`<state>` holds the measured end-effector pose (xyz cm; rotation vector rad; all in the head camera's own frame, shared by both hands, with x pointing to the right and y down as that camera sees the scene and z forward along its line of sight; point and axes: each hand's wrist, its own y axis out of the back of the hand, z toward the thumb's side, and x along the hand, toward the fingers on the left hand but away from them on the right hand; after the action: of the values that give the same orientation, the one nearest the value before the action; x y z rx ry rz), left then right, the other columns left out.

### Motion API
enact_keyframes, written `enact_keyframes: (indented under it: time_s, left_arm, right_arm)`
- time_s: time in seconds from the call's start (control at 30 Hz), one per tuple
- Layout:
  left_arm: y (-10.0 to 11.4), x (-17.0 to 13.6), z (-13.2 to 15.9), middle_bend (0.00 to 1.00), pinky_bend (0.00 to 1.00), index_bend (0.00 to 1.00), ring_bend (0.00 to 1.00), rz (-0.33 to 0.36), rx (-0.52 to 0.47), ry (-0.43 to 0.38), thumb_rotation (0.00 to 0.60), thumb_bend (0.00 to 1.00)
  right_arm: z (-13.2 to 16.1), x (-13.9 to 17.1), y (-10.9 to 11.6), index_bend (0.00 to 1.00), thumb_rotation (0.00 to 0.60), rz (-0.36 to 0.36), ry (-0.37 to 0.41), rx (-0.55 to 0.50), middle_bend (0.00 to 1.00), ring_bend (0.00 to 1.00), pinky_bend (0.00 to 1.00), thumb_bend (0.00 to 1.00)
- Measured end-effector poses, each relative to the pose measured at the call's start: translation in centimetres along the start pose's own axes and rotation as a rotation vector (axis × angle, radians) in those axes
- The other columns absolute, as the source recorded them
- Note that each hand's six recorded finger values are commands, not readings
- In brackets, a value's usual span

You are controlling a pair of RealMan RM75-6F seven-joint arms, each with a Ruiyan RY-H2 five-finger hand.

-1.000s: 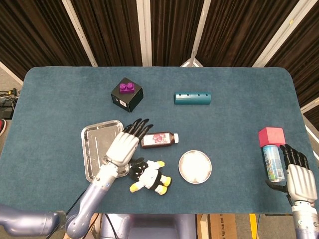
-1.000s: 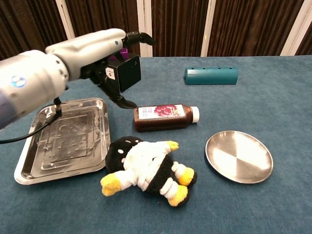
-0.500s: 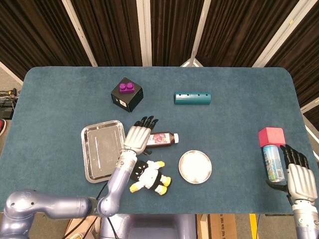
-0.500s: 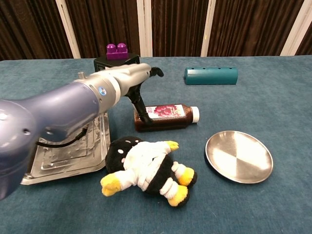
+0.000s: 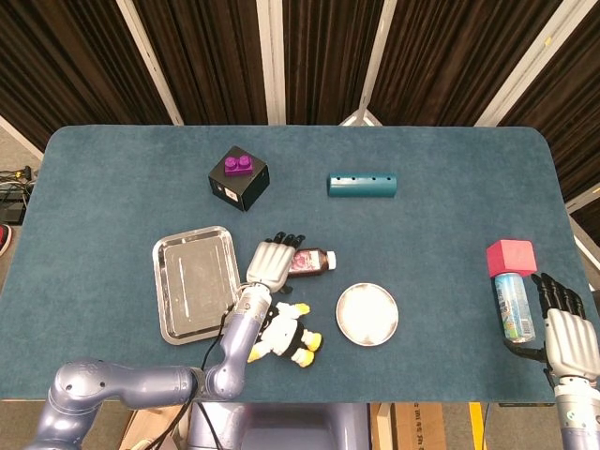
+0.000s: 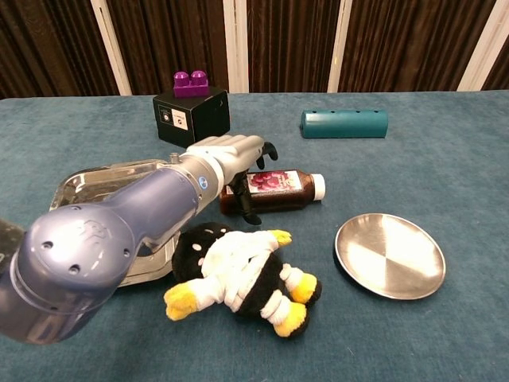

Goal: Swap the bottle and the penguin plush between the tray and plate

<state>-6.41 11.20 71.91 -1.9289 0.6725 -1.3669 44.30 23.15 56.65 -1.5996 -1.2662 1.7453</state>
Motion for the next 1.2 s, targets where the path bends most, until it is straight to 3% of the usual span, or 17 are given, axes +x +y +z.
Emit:
enact_keyframes:
  time_s: [0.17, 0.3, 0.6, 0.83, 0.93, 1.03, 1.2]
  left_arm:
    - [-0.1, 0.3, 0.1, 0.39, 0.45, 0.29, 0.30, 0.006, 0.007, -0.004, 0.600, 0.36]
    - [0.0, 0.5, 0.1, 0.46, 0.48, 0.35, 0.35, 0.010, 0.007, -0.020, 0.600, 0.43]
    - [0.5, 0.6, -0.4, 0.46, 0.47, 0.37, 0.35, 0.008, 0.002, -0.057, 0.600, 0.44]
    - [3.9, -1.3, -1.3, 0.45, 0.45, 0.37, 0.35, 0.053, -0.062, -0.123, 0.600, 0.43]
    - [6.1, -2.9, -3.3, 0.44, 0.44, 0.37, 0.35, 0.095, -0.028, -0.143, 0.600, 0.43]
    - [7.6, -4.8, -7.1, 0.43, 0.44, 0.37, 0.34, 0.129, 0.043, -0.128, 0.600, 0.42]
    - [6.9, -8.8, -14.0, 0.41, 0.43, 0.37, 0.33, 0.096, 0.097, -0.079, 0.600, 0.42]
  right_arm:
    - [0.1, 0.0, 0.0, 0.04, 0.600, -0.002, 0.004, -0.002, 0.05, 0.00, 0.00, 0.10]
    - [0.1, 0.1, 0.0, 0.04, 0.600, -0.002, 0.006, -0.001, 0.05, 0.00, 0.00, 0.10]
    - [0.2, 0.1, 0.0, 0.04, 0.600, -0.001, 0.007, -0.001, 0.05, 0.00, 0.00, 0.10]
    - [0.3, 0.2, 0.1, 0.04, 0.600, -0.005, 0.012, -0.002, 0.05, 0.00, 0.00, 0.10]
    - [0.4, 0.3, 0.1, 0.04, 0.600, -0.004, 0.014, -0.004, 0.05, 0.00, 0.00, 0.10]
    - [0.5, 0.3, 0.0, 0.04, 0.600, 0.000, 0.018, -0.002, 0.05, 0.00, 0.00, 0.10]
    - [1.0, 0.4, -0.2, 0.05, 0.600, 0.004, 0.025, 0.003, 0.05, 0.00, 0.00, 0.10]
